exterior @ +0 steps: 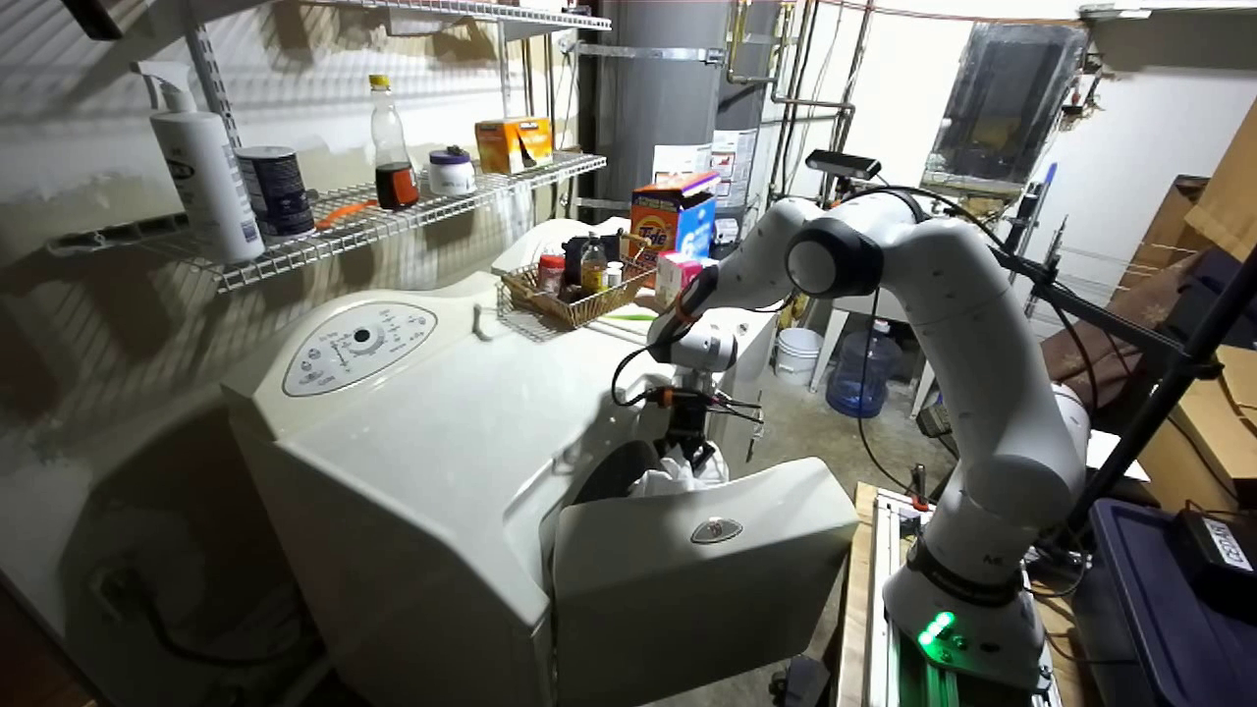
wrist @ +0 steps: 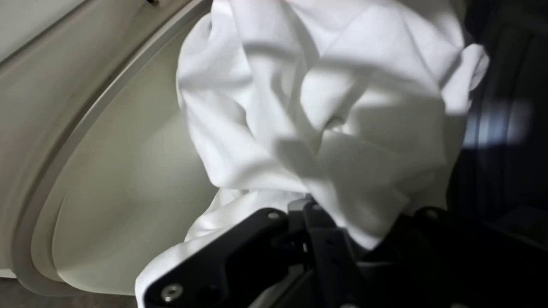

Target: Put the white cloth inside the left washing machine

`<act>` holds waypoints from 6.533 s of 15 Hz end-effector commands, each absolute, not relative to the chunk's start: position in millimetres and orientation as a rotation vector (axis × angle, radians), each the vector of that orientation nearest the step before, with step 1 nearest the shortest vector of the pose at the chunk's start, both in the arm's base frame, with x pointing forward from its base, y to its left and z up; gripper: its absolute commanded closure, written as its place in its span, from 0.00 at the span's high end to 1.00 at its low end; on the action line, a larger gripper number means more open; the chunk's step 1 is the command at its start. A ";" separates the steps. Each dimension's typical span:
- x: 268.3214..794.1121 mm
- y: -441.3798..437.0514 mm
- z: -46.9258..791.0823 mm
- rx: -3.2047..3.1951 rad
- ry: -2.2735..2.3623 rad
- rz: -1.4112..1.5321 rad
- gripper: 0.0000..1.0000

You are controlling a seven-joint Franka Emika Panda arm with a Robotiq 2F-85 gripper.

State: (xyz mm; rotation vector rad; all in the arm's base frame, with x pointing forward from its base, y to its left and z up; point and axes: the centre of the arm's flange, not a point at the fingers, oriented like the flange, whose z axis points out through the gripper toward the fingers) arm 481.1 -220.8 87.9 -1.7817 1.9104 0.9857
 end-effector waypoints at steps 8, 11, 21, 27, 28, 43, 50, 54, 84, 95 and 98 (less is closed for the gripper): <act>507.0 -204.3 64.8 -1.573 2.116 0.845 0.03; 504.2 -198.7 49.7 -1.415 2.196 0.847 0.03; 492.4 -182.2 8.5 -1.056 2.177 0.766 0.03; 486.5 -164.0 -15.8 -0.968 2.069 0.723 0.03; 484.0 -160.3 -20.7 -0.972 2.062 0.730 0.03; 490.5 -163.6 -43.1 -1.172 2.218 0.309 0.03; 491.5 -162.1 -41.7 -1.217 2.245 0.301 0.14; 495.5 -143.2 -54.7 -1.256 2.216 0.246 0.03; 553.9 -145.9 -75.4 -1.160 1.709 -0.522 0.14; 596.8 -109.9 -90.9 -1.245 1.540 -0.773 0.03; 607.7 -104.7 -90.9 -1.240 1.478 -0.887 0.03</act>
